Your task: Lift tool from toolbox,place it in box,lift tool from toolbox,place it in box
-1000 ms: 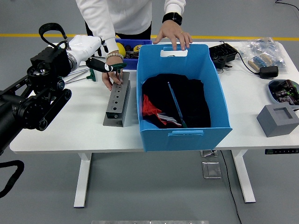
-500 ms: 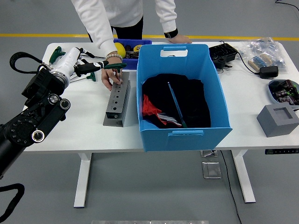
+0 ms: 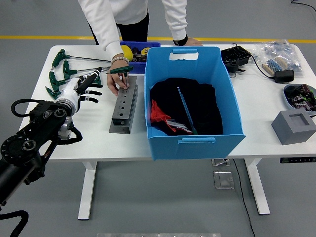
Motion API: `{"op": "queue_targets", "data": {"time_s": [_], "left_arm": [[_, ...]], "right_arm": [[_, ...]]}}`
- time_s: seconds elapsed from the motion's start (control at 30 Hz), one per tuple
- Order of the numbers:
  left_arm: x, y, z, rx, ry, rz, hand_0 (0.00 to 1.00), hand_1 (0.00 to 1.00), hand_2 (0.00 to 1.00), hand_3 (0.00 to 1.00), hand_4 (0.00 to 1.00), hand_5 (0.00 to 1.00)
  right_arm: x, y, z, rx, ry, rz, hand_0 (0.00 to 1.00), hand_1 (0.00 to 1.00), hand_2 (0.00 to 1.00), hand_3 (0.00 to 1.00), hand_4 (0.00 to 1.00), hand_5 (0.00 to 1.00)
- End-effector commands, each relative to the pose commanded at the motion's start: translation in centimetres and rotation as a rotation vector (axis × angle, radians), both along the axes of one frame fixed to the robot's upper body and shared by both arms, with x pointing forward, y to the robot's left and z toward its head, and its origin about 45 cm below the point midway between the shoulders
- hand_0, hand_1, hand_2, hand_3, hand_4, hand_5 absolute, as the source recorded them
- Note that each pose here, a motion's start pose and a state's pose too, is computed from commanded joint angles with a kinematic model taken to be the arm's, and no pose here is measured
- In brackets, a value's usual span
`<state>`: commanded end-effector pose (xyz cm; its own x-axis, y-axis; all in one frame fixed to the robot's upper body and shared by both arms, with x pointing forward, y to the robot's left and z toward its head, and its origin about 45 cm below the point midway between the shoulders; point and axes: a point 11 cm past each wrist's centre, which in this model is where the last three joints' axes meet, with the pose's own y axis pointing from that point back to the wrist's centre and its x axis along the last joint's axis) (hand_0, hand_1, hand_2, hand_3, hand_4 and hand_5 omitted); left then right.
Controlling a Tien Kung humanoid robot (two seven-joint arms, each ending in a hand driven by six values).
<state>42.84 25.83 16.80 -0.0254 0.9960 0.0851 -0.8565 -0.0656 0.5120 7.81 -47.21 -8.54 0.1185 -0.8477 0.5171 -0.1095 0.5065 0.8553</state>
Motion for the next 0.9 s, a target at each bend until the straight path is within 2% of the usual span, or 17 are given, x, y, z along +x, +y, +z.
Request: {"op": "queue_targets", "data": {"time_s": [0.1, 0.13, 0.3, 0.33, 0.6, 0.9], "left_arm": [[-0.26, -1.0, -0.7, -0.117, 0.031, -0.007, 0.361, 0.538, 0.684, 0.855, 0.780, 0.831], [-0.33, -1.3, -0.9, -0.153, 0.041, -0.005, 0.404, 0.570, 0.728, 0.870, 0.799, 0.898], [-0.57, -2.6, -1.8, -0.345, 0.087, 0.011, 0.404, 0.570, 0.728, 0.870, 0.799, 0.898], [-0.58, -2.8, -1.9, -0.380, 0.095, 0.014, 0.413, 0.585, 0.746, 0.888, 0.816, 0.936], [-0.48, -3.6, -2.6, -0.650, 0.146, 0.086, 0.403, 0.591, 0.739, 0.889, 0.829, 0.937], [0.21, -3.7, -2.5, -0.666, 0.117, 0.069, 0.401, 0.591, 0.735, 0.895, 0.835, 0.941]], "right_arm": [[0.0, 0.0, 0.0, 0.001, 0.000, -0.001, 0.627, 0.612, 0.688, 0.535, 0.788, 0.571], [0.0, 0.0, 0.0, 0.001, 0.000, -0.001, 0.627, 0.613, 0.688, 0.535, 0.788, 0.572], [0.0, 0.1, 0.0, 0.001, 0.001, 0.000, 0.627, 0.613, 0.688, 0.535, 0.788, 0.572], [0.0, 0.1, -0.1, 0.001, 0.002, 0.001, 0.623, 0.614, 0.688, 0.535, 0.787, 0.572], [-0.1, 0.2, -0.1, 0.001, 0.006, 0.008, 0.621, 0.614, 0.688, 0.534, 0.786, 0.572], [0.0, 0.2, -0.1, 0.001, 0.010, 0.016, 0.621, 0.614, 0.688, 0.534, 0.785, 0.573]]}}
